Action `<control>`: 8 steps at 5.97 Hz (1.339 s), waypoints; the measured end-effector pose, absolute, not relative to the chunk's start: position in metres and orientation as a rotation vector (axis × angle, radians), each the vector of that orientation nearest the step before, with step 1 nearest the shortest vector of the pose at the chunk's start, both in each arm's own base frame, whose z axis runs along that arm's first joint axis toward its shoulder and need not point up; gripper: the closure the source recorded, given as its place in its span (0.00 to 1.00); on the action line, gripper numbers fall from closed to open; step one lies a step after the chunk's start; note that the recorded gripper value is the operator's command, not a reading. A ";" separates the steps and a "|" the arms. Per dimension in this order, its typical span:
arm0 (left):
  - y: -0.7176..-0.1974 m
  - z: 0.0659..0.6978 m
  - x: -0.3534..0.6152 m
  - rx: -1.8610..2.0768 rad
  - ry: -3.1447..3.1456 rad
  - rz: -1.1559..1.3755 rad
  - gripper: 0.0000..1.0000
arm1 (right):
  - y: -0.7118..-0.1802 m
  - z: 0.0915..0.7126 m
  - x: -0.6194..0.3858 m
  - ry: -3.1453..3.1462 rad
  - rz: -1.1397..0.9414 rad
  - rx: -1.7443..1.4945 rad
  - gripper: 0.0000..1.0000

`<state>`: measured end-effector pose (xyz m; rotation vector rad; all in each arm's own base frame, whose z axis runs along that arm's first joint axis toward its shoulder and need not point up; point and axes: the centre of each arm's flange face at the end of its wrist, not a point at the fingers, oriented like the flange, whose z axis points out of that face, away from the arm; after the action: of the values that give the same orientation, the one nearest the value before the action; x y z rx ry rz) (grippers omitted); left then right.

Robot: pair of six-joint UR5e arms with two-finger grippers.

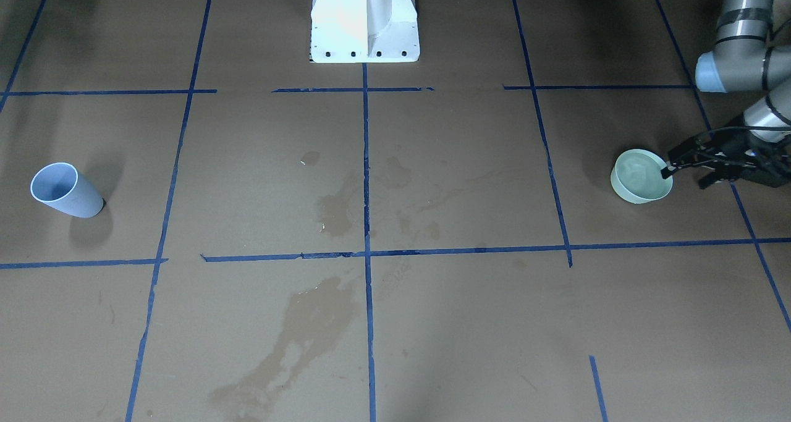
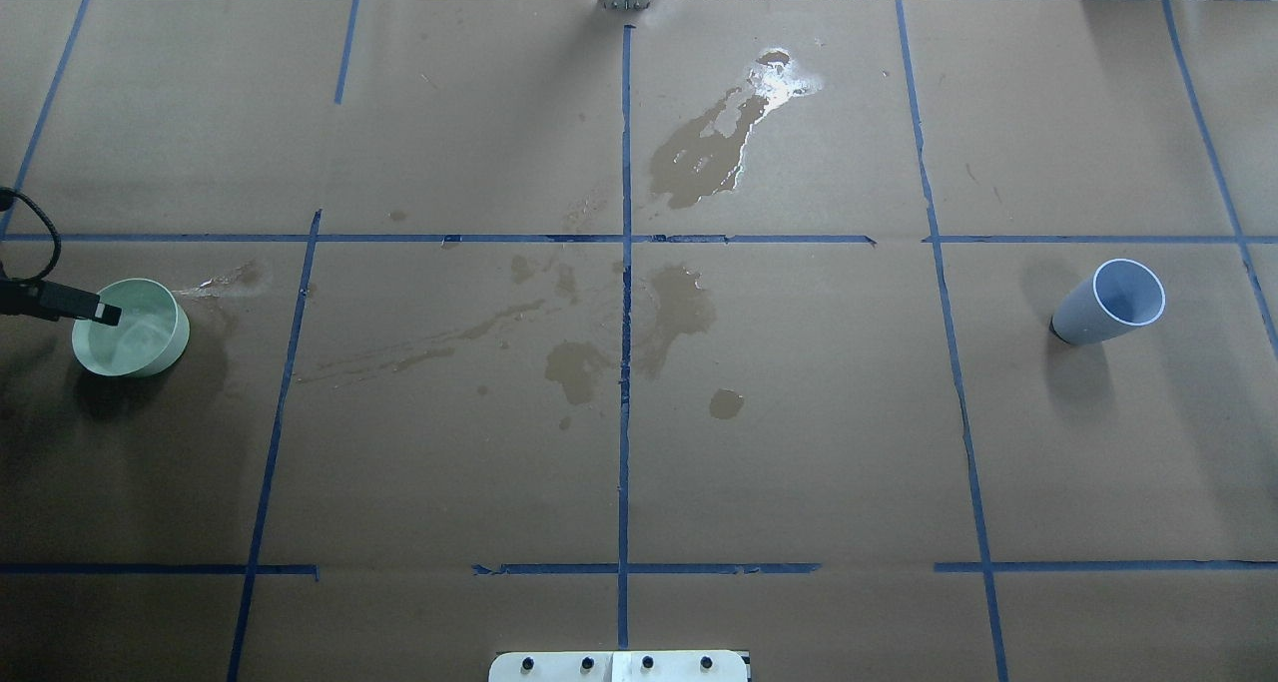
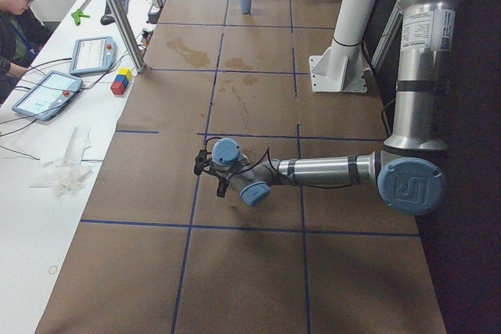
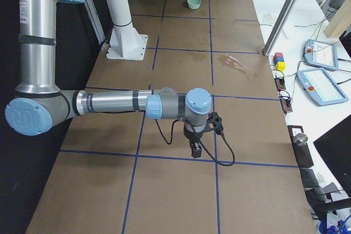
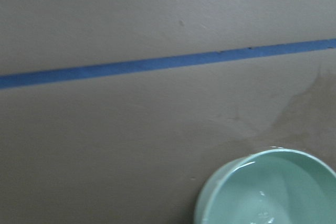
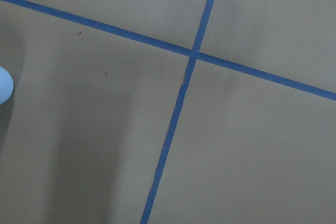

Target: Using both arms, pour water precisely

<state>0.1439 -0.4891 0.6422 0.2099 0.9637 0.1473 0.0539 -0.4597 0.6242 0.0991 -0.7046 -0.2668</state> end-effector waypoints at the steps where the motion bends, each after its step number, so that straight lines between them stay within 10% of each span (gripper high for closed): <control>1: -0.501 0.631 0.109 0.210 0.896 0.200 0.00 | -0.460 0.624 0.054 -0.704 -0.266 0.100 0.00; 8: -0.459 0.640 -0.063 0.039 0.792 0.152 0.00 | -0.460 0.624 0.054 -0.709 -0.263 0.103 0.00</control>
<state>-0.0626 -0.4592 0.6396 0.0394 0.7920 0.1520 0.0538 -0.4599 0.6238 0.1033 -0.7088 -0.2632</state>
